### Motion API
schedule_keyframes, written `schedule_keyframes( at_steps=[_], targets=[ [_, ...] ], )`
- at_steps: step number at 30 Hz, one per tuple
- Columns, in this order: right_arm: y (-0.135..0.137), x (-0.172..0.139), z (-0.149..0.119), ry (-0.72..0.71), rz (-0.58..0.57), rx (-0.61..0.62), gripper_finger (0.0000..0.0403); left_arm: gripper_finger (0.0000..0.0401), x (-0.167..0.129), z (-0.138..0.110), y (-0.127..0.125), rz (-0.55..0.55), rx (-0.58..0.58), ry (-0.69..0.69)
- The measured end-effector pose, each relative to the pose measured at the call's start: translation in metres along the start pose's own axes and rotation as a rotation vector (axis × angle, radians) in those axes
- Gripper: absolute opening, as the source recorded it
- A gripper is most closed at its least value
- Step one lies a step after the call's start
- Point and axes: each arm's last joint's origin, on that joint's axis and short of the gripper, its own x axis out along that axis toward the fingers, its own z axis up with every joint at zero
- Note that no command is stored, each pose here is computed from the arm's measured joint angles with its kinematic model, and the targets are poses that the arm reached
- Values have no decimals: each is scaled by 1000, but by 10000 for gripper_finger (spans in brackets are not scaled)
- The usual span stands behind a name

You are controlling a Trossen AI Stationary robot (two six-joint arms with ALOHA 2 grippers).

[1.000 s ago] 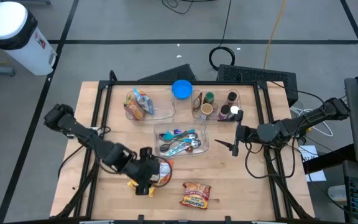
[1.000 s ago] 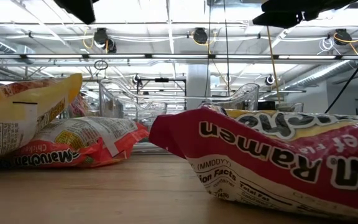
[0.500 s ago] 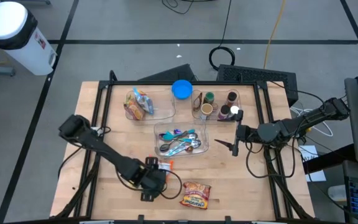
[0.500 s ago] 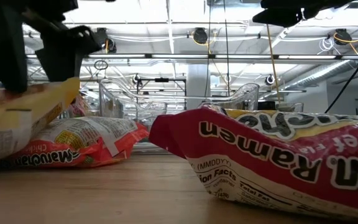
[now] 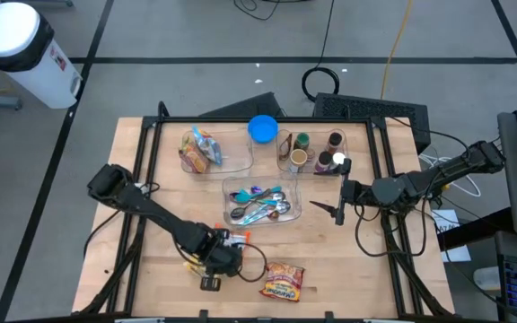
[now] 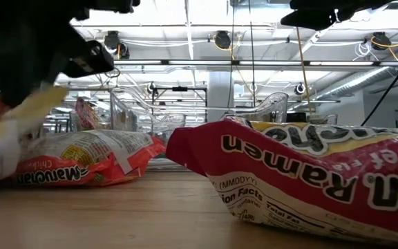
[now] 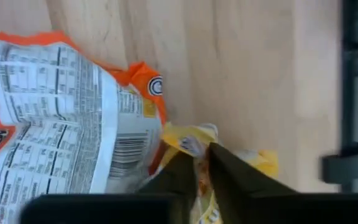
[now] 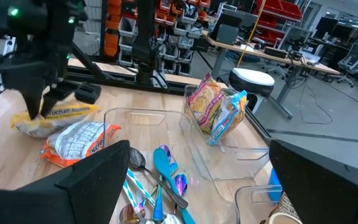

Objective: Pick & Place Food Item
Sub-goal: Put the yellow noodle bag into the top left transparent bin

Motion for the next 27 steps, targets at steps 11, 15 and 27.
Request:
schedule_keyframes(
  at_steps=[11, 15, 27],
  targets=[
    [0, 0, 0, 0, 0, 0, 380, 5, -87, 2, 16, 4, -73, -316],
    [0, 0, 0, 0, 0, -1, 380, 14, -131, -5, 33, 132, -202, -521],
    [0, 0, 0, 1, 0, -9, 380, 16, -206, -29, 107, 677, -394, -778]
  ],
)
